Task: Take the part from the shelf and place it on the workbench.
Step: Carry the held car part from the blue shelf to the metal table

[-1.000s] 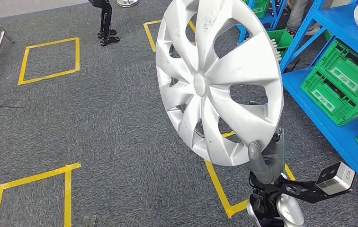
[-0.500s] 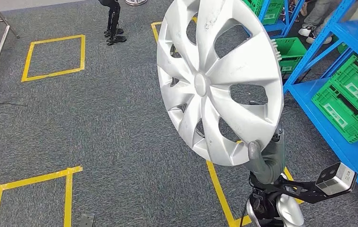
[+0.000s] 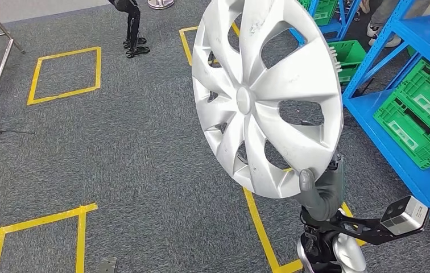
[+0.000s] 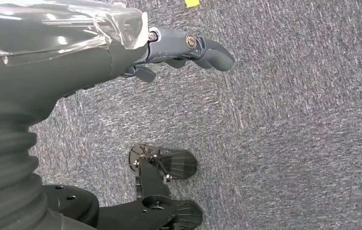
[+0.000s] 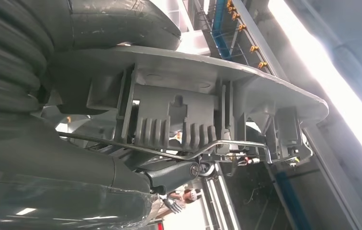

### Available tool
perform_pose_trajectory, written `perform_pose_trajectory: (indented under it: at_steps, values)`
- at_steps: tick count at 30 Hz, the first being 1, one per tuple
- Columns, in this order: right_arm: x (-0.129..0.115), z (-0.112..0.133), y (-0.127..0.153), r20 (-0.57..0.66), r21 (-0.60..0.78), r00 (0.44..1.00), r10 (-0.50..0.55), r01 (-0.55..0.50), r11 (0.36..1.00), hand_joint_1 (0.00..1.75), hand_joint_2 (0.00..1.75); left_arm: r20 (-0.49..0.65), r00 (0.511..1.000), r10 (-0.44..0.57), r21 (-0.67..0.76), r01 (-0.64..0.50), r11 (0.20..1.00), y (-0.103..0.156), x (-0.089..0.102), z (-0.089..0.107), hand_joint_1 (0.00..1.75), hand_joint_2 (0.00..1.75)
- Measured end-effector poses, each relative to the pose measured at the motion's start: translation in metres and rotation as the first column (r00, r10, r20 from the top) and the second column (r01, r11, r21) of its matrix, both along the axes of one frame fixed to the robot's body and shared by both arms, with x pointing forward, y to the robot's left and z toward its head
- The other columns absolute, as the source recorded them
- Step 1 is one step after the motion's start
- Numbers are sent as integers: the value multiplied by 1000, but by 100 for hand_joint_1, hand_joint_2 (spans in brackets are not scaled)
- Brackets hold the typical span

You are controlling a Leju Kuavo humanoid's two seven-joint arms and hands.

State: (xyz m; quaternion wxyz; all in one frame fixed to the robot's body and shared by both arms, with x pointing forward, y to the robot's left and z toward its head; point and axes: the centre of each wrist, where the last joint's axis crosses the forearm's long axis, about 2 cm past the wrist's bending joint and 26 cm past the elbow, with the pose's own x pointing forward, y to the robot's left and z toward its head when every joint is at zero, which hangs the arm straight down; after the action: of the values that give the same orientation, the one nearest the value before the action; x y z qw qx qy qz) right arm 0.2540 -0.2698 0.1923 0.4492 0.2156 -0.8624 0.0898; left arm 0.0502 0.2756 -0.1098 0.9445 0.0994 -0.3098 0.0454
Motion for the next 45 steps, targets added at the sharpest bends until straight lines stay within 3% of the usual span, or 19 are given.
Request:
perform_pose_trajectory:
  at_steps: [45]
  values:
    - [1, 1, 1, 3, 13, 1000, -1, 1, 1000, 175, 175, -12, 1000, -26, 3, 26, 1000, -1, 5, 1, 0, 175]
